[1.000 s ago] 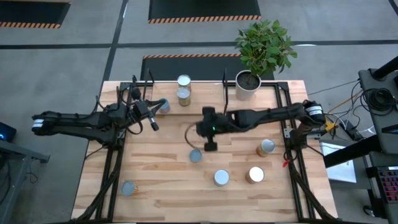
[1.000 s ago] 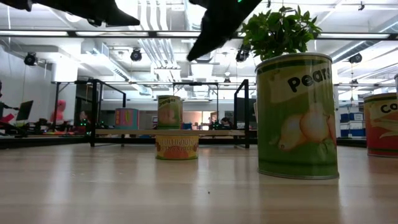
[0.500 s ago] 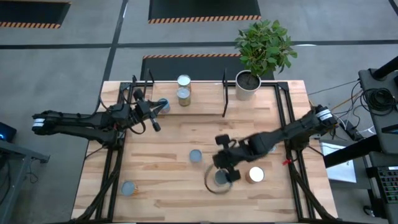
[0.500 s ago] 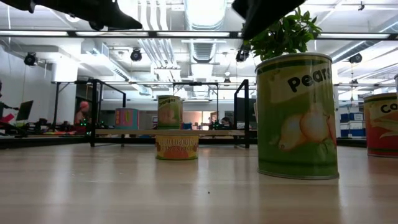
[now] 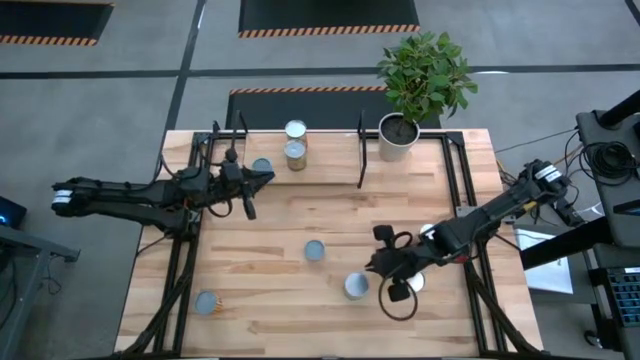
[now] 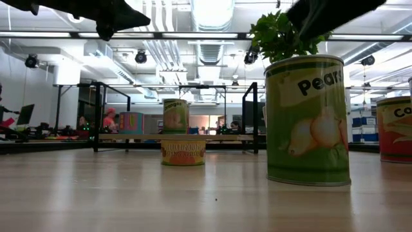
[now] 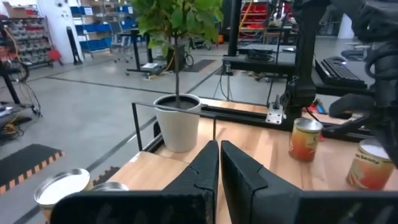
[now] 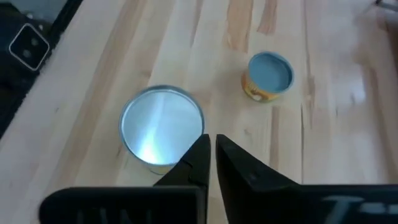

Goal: Pick and place cans onto a shelf
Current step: Put the canned pears on the shelf

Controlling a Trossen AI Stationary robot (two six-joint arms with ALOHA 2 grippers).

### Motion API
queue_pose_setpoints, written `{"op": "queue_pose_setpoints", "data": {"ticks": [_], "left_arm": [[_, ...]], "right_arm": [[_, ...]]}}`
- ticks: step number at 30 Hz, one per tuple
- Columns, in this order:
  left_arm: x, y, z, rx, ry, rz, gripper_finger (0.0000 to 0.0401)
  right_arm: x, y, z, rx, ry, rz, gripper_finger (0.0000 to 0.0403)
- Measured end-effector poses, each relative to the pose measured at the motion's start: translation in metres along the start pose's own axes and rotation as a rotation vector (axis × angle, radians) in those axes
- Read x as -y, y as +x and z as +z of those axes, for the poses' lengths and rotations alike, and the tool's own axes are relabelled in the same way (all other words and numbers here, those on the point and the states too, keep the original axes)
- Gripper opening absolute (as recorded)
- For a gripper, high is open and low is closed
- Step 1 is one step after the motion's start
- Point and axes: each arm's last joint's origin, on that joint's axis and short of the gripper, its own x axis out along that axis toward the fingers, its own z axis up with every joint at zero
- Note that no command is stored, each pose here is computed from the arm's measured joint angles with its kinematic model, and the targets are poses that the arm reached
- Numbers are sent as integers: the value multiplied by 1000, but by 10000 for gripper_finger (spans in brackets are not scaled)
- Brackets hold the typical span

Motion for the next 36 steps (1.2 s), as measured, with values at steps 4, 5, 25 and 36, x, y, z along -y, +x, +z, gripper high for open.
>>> {"op": "queue_pose_setpoints", "data": {"ticks": [4,5,25,36], "left_arm": [[0,1,0,3,-14,1,0],[1,1,0,8,-16,1,0],[1,3,-1,6,-15,2,0],[1,3,-1,5,-14,2,0]], "right_arm": [[2,2,-5,0,25,-5,65],[1,4,-6,-6,25,-8,82],[-23,43,28,-264,48,57,388],[-15,61,27,-345,109,65,389]]}}
